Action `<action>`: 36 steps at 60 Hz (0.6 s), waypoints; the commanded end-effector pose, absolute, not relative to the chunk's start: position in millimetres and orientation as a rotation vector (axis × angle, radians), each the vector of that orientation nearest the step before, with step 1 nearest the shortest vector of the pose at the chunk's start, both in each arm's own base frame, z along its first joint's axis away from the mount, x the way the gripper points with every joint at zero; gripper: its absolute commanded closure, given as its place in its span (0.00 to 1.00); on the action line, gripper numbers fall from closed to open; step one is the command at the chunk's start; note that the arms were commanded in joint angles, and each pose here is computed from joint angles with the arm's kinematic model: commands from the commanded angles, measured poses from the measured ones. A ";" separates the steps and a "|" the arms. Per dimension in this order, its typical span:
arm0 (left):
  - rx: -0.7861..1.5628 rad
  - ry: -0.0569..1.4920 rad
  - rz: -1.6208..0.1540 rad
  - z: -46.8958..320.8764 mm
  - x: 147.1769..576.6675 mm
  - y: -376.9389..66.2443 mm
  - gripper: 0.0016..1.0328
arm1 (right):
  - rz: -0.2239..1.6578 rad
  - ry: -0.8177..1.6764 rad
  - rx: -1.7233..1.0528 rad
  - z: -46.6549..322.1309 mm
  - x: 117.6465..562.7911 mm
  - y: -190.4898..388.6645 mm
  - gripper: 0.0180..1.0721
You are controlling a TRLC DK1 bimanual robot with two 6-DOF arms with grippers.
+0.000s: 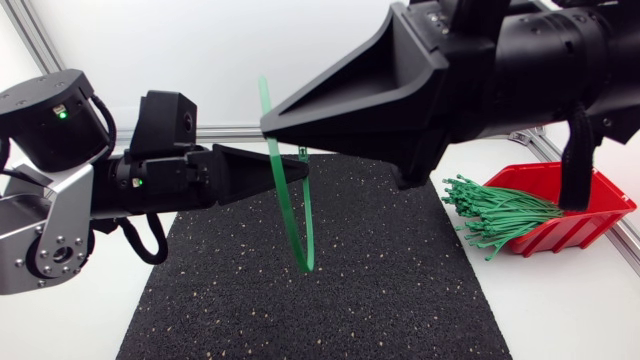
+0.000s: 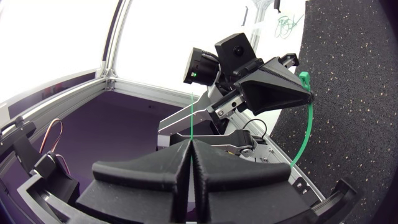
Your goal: Take a green cable tie from the red box, thread the tail through the head to close it, then place it in the transparent bin on the left.
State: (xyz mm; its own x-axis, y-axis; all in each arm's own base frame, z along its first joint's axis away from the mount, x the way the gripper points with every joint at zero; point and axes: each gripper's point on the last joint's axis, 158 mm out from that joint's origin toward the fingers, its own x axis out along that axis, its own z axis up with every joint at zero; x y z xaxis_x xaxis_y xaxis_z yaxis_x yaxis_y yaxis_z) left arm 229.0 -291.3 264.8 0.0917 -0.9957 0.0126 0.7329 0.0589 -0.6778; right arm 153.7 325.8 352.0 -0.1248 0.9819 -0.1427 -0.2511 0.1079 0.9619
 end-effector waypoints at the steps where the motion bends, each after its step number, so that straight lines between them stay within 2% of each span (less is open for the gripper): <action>1: -0.607 0.533 -1.413 262.1 223.7 -291.6 0.96 | 1.294 1.208 0.909 354.5 157.3 322.6 0.95; 10: -0.604 0.527 -1.400 259.2 226.3 -292.2 0.96 | 1.242 1.259 0.930 344.7 162.3 318.5 0.95; 16: -0.600 0.517 -1.393 258.8 227.5 -292.5 0.96 | 1.110 1.437 0.962 321.3 158.3 314.9 0.95; 36: -0.530 0.426 -1.409 259.3 219.9 -297.0 0.96 | 1.058 1.492 0.977 312.5 158.6 312.1 0.95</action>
